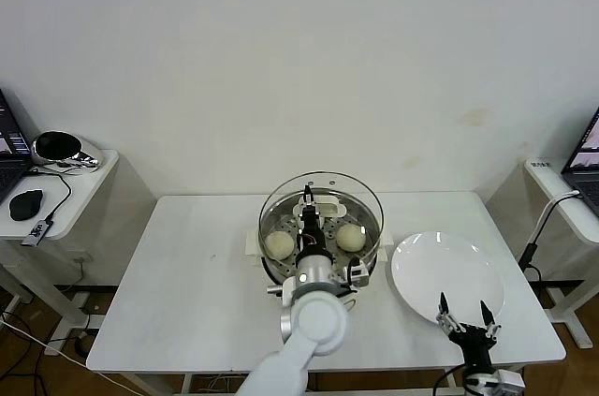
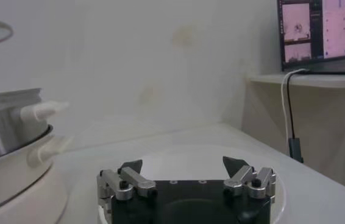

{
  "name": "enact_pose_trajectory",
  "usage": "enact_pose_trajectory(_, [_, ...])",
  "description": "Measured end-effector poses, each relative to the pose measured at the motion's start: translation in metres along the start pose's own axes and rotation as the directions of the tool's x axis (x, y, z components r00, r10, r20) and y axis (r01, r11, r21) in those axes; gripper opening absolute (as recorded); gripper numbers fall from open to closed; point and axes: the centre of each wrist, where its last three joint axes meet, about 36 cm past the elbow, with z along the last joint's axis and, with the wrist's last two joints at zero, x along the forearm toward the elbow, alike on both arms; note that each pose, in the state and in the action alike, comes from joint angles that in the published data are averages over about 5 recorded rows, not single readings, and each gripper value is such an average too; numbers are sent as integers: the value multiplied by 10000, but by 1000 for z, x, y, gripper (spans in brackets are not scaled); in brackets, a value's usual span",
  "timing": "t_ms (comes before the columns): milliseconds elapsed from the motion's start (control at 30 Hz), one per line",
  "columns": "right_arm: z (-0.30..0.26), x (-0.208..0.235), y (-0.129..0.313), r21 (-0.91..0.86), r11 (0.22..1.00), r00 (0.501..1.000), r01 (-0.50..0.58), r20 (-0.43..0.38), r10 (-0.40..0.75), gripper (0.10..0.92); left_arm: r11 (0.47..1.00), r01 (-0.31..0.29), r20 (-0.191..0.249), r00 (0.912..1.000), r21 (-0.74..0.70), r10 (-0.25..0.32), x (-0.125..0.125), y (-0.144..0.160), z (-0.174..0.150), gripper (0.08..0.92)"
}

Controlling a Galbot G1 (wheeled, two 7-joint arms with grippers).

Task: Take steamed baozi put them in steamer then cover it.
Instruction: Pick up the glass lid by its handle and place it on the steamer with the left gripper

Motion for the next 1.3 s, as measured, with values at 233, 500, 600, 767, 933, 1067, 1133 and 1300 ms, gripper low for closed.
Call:
enact_pose_trajectory(233, [1,0,1,11,10000,10000,6,-10,-6,823,9991,-288,49,9996,-299,290,-2,-12,-4,140])
enact_pose_trajectory(500, [1,0,0,23,10000,10000,-11,-2,11,823,9970,-559,-111,9984,-543,553,-5,-21,-3,140])
enact_pose_trajectory(600, [1,0,0,22,10000,10000,-10,0,10,823,9961,-636,-170,9979,-614,627,-8,-24,-2,140])
enact_pose_trajectory(767, [1,1,1,30,10000,10000,-4,-2,4,823,9947,-758,-239,9969,-693,743,-10,-29,-1,140])
enact_pose_trajectory(933, [1,0,0,43,10000,10000,0,15,0,823,9939,-862,-269,9961,-693,845,-11,-31,0,140])
enact_pose_trajectory(1067, [1,1,1,25,10000,10000,0,26,0,823,9933,-905,-240,9957,-724,889,-11,-34,-1,140])
enact_pose_trajectory(1133, [1,1,1,19,10000,10000,3,29,-3,823,9932,-899,-249,9958,-742,883,-11,-36,-1,140])
enact_pose_trajectory(1300, [2,1,1,37,10000,10000,11,34,-11,823,9933,-859,-288,9961,-767,839,-14,-39,1,140])
